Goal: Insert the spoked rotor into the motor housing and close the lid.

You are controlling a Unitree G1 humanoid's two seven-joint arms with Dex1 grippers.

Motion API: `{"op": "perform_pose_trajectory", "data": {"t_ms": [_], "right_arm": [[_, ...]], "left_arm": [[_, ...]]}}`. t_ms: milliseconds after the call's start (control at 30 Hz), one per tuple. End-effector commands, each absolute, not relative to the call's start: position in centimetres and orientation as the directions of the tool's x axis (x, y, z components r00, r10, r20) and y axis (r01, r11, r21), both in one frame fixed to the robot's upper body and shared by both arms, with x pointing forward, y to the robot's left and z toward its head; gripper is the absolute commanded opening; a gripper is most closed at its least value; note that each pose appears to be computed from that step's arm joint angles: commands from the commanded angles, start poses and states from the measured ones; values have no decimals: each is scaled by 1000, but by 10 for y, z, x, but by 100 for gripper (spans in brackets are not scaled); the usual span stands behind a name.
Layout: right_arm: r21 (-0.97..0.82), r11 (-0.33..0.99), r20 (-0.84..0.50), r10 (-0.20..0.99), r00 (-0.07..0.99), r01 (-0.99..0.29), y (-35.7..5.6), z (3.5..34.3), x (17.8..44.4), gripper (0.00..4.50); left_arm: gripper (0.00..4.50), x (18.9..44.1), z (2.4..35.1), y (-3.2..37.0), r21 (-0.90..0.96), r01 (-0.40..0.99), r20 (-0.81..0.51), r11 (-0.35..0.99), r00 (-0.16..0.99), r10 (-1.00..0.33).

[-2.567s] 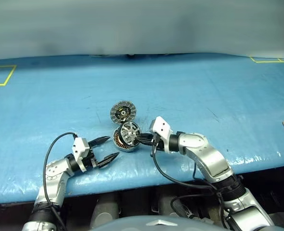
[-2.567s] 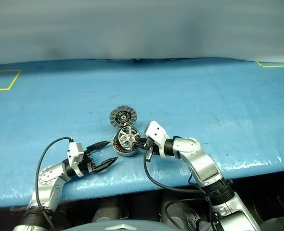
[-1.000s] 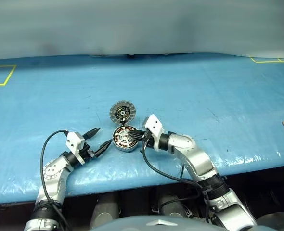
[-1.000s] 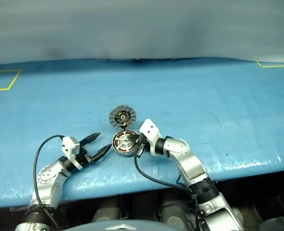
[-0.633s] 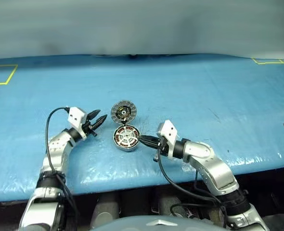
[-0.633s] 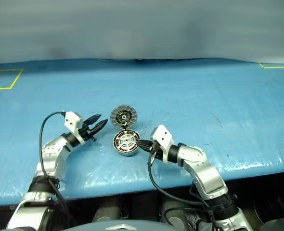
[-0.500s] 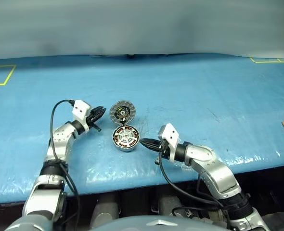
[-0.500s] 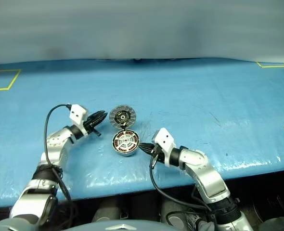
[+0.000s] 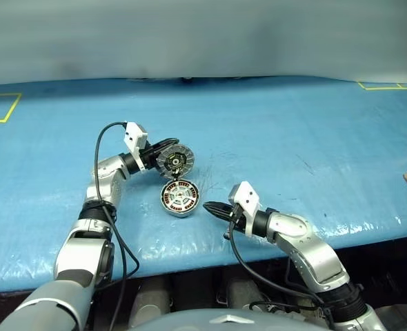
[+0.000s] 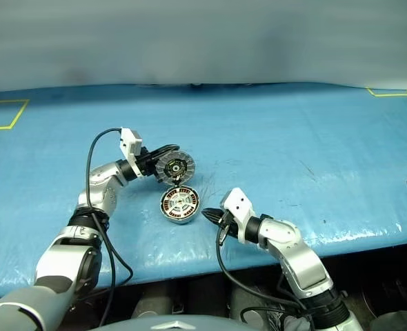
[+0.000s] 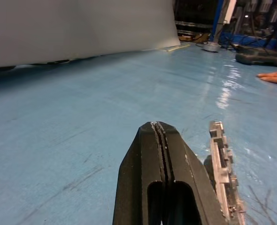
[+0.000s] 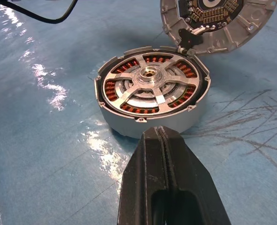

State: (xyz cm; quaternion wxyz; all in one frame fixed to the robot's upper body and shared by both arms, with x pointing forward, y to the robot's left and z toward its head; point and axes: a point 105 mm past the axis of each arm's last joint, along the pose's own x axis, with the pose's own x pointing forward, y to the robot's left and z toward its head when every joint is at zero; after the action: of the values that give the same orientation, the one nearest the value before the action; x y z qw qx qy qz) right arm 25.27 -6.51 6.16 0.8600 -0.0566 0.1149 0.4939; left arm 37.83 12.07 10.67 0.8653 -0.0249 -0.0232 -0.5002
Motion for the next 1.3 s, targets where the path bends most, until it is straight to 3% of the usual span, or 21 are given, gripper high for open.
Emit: {"op": "perform_pose_trajectory", "data": {"t_ms": [33,233,633,933,1167,1300], "right_arm": [[-50,527,-194,828,526,-848,-68,82,256,0],[-75,570,-169,801,574,-818,-74,91,262,0],[-149,637,-102,751,652,-757,-80,111,273,0],[-131,648,-83,746,660,-750,-74,110,277,0],[-102,620,-64,777,627,-778,-60,105,280,0],[-97,586,-62,803,593,-804,-51,102,283,0]], "left_arm": [[2,365,121,108,-17,947,66,322,322,-944],[2,340,121,92,-49,990,34,135,137,-990],[2,301,73,88,-93,993,-153,69,55,-987],[2,284,53,98,-74,986,-227,150,129,-965],[2,297,90,126,37,928,67,370,367,-928],[2,291,97,146,40,897,141,440,431,-891]]}}
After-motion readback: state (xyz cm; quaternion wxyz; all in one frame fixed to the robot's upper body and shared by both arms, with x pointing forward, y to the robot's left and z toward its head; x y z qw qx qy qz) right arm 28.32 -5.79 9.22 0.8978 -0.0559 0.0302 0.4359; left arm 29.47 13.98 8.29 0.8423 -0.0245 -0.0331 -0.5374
